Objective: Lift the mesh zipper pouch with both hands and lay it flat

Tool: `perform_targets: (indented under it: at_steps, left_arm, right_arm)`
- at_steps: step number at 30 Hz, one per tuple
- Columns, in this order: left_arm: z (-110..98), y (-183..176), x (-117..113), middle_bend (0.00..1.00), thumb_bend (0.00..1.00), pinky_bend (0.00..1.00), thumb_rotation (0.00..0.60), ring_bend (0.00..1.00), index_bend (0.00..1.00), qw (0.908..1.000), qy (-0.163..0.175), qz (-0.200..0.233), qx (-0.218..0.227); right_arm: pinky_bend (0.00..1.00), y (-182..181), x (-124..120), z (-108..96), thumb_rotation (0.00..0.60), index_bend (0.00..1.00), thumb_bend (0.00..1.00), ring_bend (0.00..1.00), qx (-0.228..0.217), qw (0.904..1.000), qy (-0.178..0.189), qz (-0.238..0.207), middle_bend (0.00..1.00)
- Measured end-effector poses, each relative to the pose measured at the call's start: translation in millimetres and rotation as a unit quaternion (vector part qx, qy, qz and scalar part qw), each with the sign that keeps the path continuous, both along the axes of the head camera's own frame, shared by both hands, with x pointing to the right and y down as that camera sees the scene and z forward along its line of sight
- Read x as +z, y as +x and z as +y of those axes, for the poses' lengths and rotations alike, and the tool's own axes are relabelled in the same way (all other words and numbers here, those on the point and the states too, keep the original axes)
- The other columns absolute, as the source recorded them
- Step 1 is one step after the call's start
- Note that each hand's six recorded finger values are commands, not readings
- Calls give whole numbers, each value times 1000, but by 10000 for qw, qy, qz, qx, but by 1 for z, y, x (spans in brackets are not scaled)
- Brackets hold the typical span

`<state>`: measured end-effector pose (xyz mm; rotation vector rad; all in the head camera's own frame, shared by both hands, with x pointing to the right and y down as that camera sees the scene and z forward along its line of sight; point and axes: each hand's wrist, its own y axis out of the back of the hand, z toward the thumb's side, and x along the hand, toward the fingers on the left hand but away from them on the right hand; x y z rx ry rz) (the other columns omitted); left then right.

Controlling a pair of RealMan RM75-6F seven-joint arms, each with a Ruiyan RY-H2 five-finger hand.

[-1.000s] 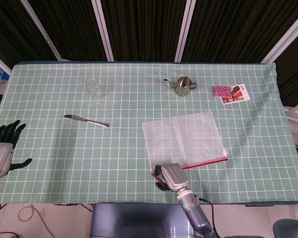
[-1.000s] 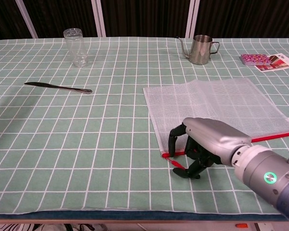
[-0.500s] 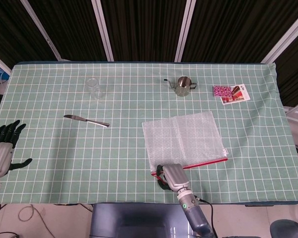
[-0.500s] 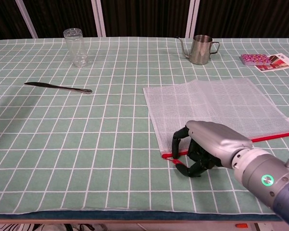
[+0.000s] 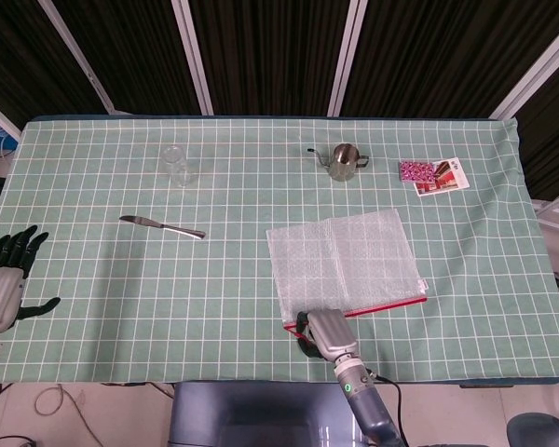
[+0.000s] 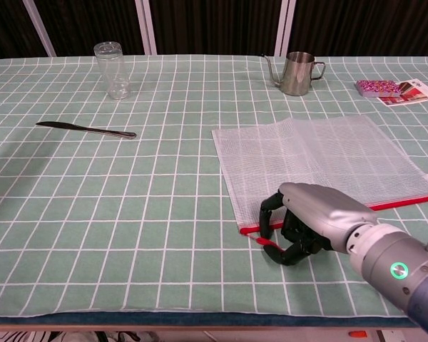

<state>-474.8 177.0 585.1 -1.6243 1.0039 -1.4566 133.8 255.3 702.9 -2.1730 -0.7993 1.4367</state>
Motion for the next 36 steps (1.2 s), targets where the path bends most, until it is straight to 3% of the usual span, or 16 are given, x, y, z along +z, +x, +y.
perform_targets:
  at_steps: [23, 36]
  left_arm:
    - [0, 0, 0, 0, 48, 0, 600, 0, 25, 10000, -2, 9, -8]
    - [-4, 2, 2, 0, 48, 0, 600, 0, 29, 10000, -35, -4, -67]
  right_arm:
    - [956, -2, -10, -4, 600, 655, 580, 1000, -4, 9998, 120, -138, 1000]
    - [956, -11, -46, -41, 600, 680, 600, 1000, 23, 9971, 638, -416, 1000]
